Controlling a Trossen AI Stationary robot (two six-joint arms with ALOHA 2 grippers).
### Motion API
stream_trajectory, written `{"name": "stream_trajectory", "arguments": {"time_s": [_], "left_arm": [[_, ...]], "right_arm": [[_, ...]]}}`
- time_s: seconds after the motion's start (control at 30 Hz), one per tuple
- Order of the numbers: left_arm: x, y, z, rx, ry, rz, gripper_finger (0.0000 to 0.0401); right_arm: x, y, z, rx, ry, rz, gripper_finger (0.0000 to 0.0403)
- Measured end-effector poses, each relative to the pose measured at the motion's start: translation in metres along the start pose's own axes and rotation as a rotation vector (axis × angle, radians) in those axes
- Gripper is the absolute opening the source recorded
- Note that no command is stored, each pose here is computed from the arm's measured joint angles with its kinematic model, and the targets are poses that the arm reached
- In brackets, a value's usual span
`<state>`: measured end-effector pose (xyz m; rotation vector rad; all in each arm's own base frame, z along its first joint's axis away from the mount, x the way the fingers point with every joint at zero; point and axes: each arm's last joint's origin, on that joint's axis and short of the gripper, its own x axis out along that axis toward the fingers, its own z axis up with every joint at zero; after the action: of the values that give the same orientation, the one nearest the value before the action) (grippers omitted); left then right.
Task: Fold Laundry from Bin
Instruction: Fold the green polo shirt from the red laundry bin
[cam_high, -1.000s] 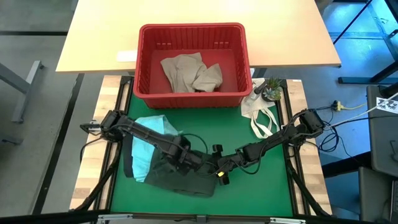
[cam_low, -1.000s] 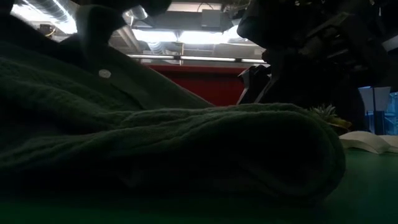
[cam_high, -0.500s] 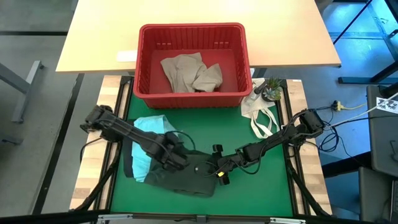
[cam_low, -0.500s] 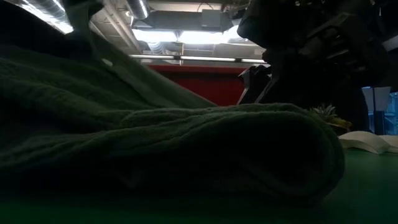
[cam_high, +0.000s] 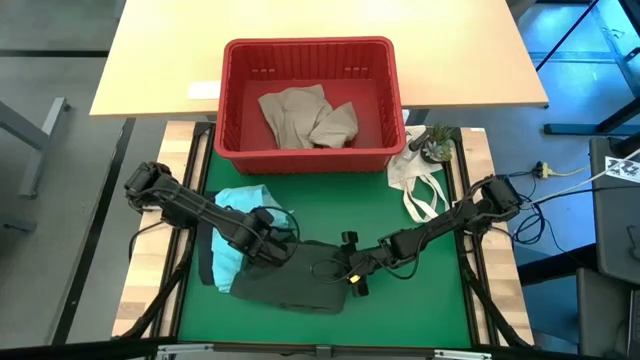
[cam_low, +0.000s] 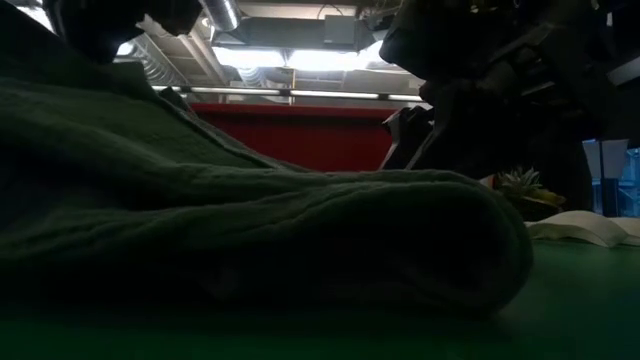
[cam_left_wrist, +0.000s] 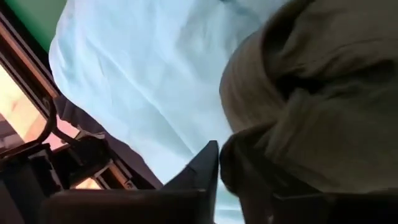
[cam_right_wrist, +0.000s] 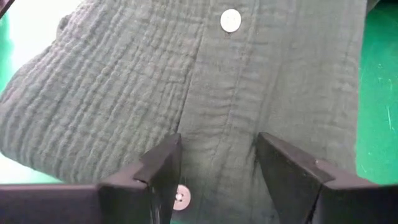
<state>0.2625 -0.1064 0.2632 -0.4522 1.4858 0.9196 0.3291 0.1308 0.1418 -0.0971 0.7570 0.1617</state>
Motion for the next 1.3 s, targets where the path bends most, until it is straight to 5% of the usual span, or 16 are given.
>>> {"name": "stream_trajectory", "arguments": {"time_s": [0.43, 0.7, 0.97, 1.3], "left_arm": [[-0.012, 0.016, 0.006, 0.016, 0.038, -0.037, 0.0155], [-0.049, 0.043, 0.002, -0.209, -0.197, -0.202, 0.0161], [-0.056, 0.009, -0.011, -0.161, -0.374, -0.418, 0.0160], [-0.027, -0.039, -0.041, -0.040, -0.373, -0.396, 0.0141]], "right_arm": [[0.000, 0.000, 0.000, 0.000, 0.001, 0.000, 0.0209], [0.000, 0.000, 0.000, 0.000, 0.000, 0.000, 0.0209], [0.000, 0.000, 0.000, 0.000, 0.000, 0.000, 0.0209], [0.000, 0.000, 0.000, 0.000, -0.001, 0.000, 0.0209]]}}
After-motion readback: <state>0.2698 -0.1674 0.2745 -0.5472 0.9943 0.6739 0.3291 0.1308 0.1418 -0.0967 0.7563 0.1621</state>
